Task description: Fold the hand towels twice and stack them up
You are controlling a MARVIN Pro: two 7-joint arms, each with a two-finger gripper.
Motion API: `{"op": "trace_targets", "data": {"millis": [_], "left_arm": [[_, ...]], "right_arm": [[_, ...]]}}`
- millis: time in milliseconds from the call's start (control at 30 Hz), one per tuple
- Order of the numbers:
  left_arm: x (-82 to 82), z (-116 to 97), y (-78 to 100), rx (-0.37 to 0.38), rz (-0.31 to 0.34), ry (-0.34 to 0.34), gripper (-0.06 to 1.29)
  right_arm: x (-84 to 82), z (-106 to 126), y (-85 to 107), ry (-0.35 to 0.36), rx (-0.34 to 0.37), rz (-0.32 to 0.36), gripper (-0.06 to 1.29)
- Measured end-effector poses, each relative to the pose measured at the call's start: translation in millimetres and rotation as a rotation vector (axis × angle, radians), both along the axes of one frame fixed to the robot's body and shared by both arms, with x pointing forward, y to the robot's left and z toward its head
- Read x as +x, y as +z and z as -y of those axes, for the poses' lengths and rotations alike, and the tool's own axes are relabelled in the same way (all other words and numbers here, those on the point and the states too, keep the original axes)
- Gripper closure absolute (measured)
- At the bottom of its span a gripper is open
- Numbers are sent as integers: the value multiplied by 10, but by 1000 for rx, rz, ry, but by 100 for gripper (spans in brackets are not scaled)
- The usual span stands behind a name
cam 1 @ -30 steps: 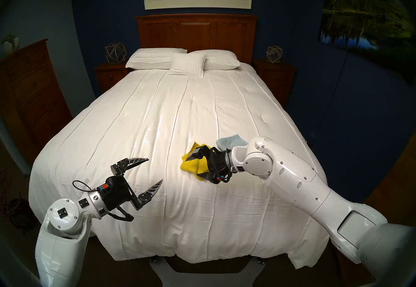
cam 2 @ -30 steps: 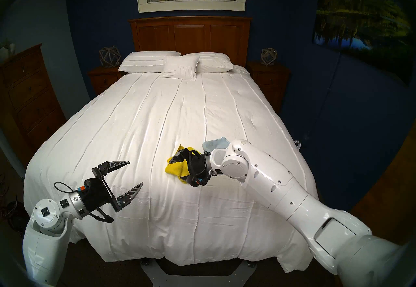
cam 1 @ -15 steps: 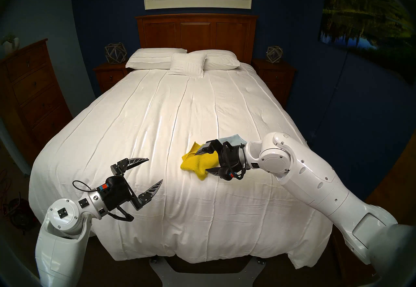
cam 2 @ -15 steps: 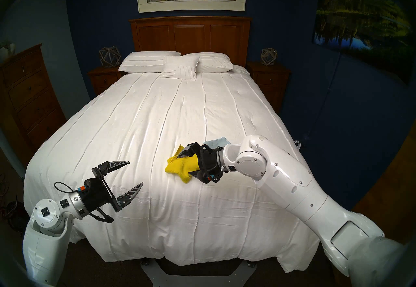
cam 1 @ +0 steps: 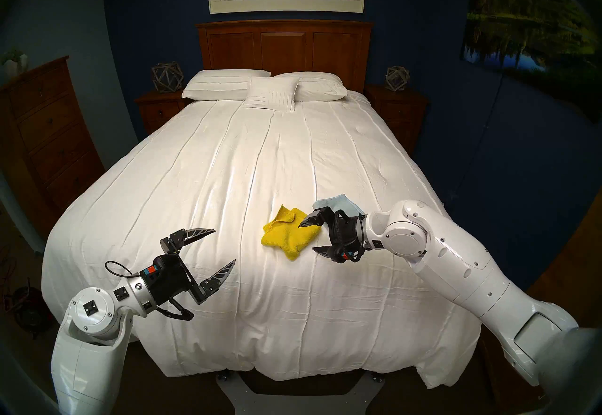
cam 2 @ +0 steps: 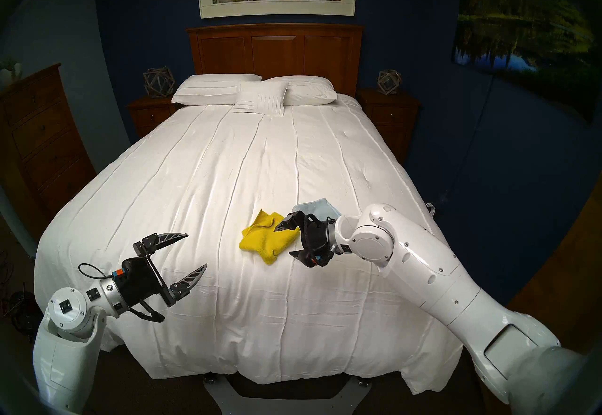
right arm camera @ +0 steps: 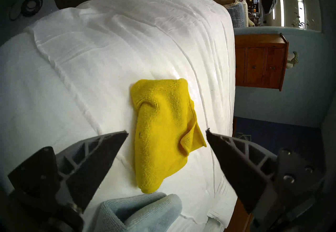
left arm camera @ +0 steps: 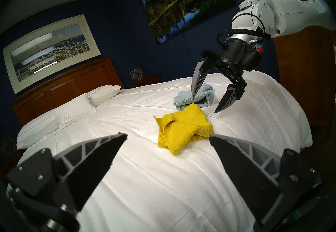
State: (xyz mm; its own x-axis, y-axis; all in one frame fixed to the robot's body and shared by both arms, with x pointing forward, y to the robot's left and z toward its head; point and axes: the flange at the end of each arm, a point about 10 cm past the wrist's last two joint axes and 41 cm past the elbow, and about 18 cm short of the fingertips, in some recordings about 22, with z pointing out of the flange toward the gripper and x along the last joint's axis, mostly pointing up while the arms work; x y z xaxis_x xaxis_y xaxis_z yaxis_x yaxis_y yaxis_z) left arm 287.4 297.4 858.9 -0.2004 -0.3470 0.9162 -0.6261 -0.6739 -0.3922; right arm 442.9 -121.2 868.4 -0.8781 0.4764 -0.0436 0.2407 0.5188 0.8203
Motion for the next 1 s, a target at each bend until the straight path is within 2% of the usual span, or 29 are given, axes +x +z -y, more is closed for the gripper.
{"op": "trace_targets", "data": {"millis": [233,700,1000], "left_arm": [[0,0,0,0,0,0,-4],[0,0,0,0,0,0,-4],[-1,1,-1,0,0,-1,-4]], "right_arm": [[68,-65,-98,-23,6,1,2],[245,-198,-153,-64,28,16,2],[305,-290,-174,-66,33,22,2]]}}
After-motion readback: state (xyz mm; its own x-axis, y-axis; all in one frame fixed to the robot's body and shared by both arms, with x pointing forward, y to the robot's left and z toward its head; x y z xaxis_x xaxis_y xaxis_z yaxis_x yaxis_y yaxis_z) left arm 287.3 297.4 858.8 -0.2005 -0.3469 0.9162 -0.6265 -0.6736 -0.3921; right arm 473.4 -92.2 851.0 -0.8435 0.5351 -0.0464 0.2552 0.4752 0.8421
